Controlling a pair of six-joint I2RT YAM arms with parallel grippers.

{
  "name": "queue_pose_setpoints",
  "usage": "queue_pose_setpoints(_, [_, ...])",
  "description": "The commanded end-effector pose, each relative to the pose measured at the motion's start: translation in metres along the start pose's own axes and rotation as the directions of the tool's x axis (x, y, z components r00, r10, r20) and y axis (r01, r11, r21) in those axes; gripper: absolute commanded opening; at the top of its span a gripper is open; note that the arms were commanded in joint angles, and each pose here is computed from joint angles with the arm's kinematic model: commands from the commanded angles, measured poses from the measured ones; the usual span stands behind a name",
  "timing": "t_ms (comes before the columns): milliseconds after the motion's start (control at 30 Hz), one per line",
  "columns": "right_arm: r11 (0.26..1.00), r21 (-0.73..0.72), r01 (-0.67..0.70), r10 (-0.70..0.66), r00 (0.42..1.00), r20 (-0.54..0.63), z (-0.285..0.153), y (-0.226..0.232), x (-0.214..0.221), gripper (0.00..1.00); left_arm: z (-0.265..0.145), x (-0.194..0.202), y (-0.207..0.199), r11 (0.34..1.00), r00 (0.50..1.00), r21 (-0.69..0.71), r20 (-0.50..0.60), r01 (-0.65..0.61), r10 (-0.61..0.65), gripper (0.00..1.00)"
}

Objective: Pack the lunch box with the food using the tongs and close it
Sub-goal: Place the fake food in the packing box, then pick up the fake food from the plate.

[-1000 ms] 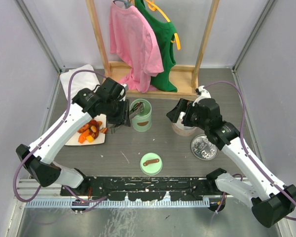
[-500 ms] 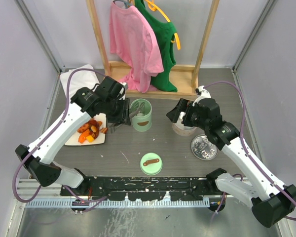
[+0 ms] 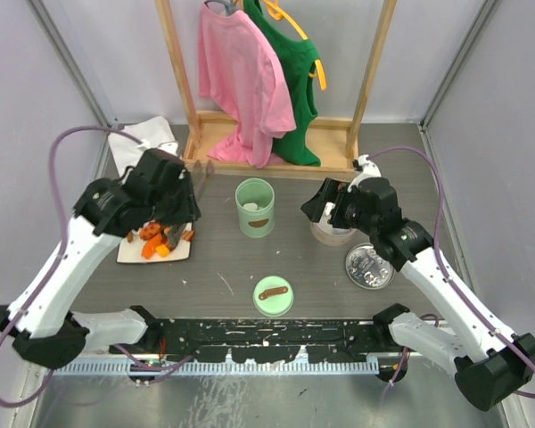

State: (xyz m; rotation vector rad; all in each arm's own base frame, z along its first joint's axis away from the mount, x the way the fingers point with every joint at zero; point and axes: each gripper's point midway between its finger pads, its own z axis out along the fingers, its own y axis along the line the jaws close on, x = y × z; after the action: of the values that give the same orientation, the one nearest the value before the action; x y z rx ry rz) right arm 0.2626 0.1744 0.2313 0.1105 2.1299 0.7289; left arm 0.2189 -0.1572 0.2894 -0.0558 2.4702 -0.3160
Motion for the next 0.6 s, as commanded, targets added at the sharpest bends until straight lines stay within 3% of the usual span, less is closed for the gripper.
queue_pose_setpoints(0, [0.999,-0.006,0.053,-0.052,0.996,0.075,-0.005,0.005,-0.021,1.00,-0.026,-0.005,0.048,0.980,0.985,-0.144,0.125,0.139,-0.122,0.38])
queue_pose_setpoints(300, [0.984,0.055,0.169,-0.174,0.978,0.114,-0.014,-0.001,-0.039,1.00,-0.037,0.031,0.123,0.881,0.962,-0.387,0.086,0.273,-0.260,0.38])
queue_pose_setpoints(567, [0.975,0.078,0.207,-0.215,0.970,0.115,-0.017,-0.005,-0.042,1.00,-0.028,0.048,0.154,0.847,0.956,-0.495,-0.097,0.195,-0.276,0.38])
